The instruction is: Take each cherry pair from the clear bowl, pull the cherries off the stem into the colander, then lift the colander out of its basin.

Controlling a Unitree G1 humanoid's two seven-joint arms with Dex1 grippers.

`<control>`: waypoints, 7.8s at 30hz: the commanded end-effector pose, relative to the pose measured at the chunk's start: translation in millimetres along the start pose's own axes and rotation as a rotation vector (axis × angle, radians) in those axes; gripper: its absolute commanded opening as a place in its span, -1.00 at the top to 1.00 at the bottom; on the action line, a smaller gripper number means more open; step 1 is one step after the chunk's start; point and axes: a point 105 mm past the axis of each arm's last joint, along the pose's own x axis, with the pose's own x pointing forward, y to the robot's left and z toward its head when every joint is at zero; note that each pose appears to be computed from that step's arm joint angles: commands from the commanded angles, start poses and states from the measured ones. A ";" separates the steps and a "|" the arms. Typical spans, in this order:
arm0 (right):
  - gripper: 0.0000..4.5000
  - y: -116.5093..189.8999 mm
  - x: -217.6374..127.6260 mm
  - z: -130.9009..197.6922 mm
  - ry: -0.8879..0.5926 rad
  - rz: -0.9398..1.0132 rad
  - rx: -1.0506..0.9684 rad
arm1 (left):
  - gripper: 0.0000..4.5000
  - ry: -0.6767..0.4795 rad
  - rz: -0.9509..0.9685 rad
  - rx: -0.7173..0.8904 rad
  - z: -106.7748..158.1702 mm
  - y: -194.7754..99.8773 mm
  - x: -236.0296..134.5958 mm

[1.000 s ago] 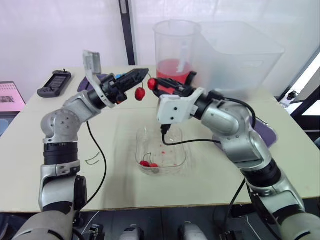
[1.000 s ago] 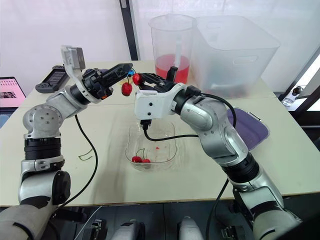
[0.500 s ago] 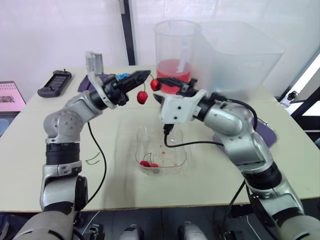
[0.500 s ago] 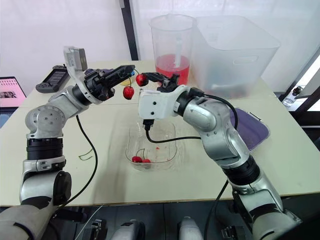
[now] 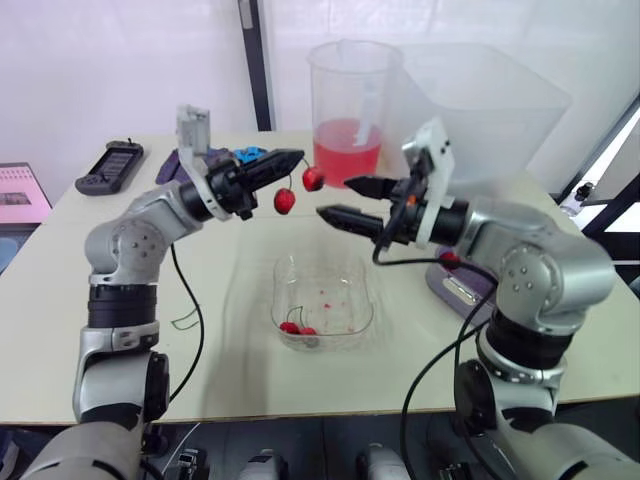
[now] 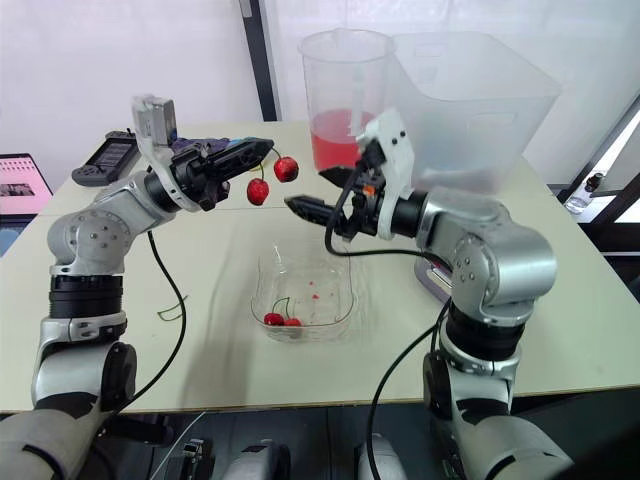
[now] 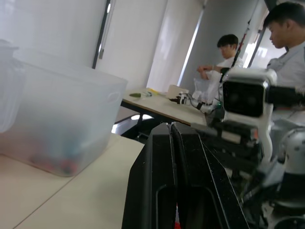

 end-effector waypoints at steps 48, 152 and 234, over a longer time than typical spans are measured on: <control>0.73 -18.7 -6.1 -37.7 0.134 -0.092 0.042 | 1.00 -0.007 -0.035 0.038 10.1 -11.5 5.4; -0.99 8.5 5.7 2.6 -0.084 0.140 0.148 | 1.00 -0.019 -0.099 0.007 -1.2 -22.5 43.5; -0.26 -136.2 -215.3 -41.4 0.660 -0.587 -0.175 | 1.00 0.158 0.085 0.128 -19.7 2.3 -13.3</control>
